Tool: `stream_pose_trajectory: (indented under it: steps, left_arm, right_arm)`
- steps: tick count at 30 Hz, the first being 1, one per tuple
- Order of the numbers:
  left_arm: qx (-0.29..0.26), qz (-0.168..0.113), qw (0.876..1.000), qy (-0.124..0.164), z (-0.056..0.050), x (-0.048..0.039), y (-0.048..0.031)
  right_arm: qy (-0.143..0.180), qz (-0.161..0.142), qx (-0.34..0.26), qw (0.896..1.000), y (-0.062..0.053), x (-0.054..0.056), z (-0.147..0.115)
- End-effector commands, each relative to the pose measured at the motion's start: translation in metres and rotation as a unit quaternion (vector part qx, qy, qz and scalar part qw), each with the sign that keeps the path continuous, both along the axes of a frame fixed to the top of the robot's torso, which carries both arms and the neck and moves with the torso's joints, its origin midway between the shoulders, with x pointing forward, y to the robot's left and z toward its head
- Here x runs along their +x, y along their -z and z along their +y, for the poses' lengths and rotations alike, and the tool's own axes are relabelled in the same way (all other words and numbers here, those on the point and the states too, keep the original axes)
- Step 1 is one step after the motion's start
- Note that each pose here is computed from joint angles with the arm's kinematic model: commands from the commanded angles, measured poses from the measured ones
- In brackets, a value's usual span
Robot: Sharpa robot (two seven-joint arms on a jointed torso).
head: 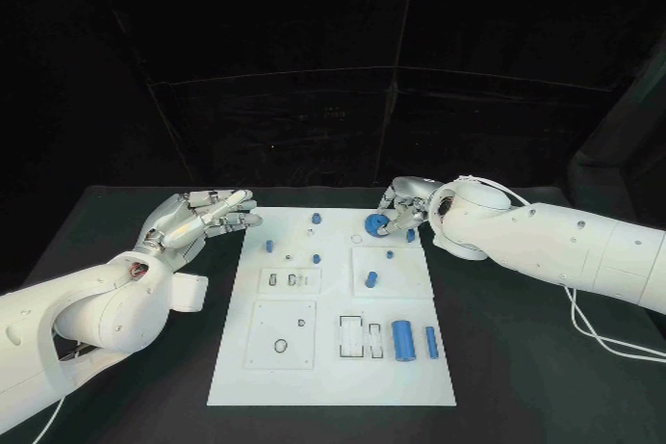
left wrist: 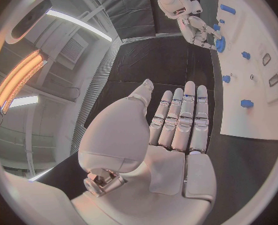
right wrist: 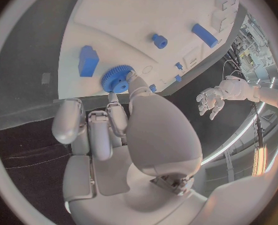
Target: Assemble the parts on the task board
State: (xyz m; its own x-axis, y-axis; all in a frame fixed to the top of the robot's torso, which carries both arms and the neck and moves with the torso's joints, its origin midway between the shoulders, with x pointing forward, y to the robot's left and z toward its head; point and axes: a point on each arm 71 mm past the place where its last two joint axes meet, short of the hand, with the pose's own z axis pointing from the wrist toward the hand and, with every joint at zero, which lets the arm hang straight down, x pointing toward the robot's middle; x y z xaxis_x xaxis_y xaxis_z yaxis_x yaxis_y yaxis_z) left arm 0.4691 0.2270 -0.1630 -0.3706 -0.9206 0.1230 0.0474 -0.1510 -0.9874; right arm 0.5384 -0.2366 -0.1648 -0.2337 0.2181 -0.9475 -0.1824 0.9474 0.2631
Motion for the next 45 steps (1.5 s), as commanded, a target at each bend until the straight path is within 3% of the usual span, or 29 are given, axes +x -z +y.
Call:
stream_pose_trajectory:
  steps: [1,11,18,22,25,36,45]
  left_arm:
    - [-0.002,-0.004,1.000,0.007,-0.001,0.0000,-0.0015]
    - [-0.002,-0.004,1.000,0.007,-0.001,0.0000,-0.0014]
    - [-0.002,-0.003,1.000,0.007,-0.001,-0.0002,-0.0013]
    - [-0.002,-0.003,1.000,0.007,-0.001,-0.0003,-0.0013]
    - [-0.002,-0.003,1.000,0.007,0.000,-0.0002,-0.0013]
    - [-0.002,-0.002,1.000,0.008,-0.001,-0.0004,-0.0012]
    - [-0.002,-0.001,1.000,0.011,-0.003,-0.0003,-0.0011]
  right_arm:
    - [-0.008,0.006,-0.009,1.000,0.002,-0.001,0.002]
    - [-0.008,-0.015,-0.017,1.000,0.001,0.000,0.005]
    - [-0.006,-0.076,-0.014,0.997,-0.006,-0.002,0.007]
    - [-0.019,-0.115,-0.001,0.993,-0.012,-0.005,0.014]
    - [-0.030,-0.128,0.004,0.991,-0.014,-0.007,0.020]
    - [-0.072,-0.132,0.025,0.988,-0.020,-0.022,0.057]
    - [-0.083,-0.119,0.016,0.989,-0.016,-0.019,0.095]
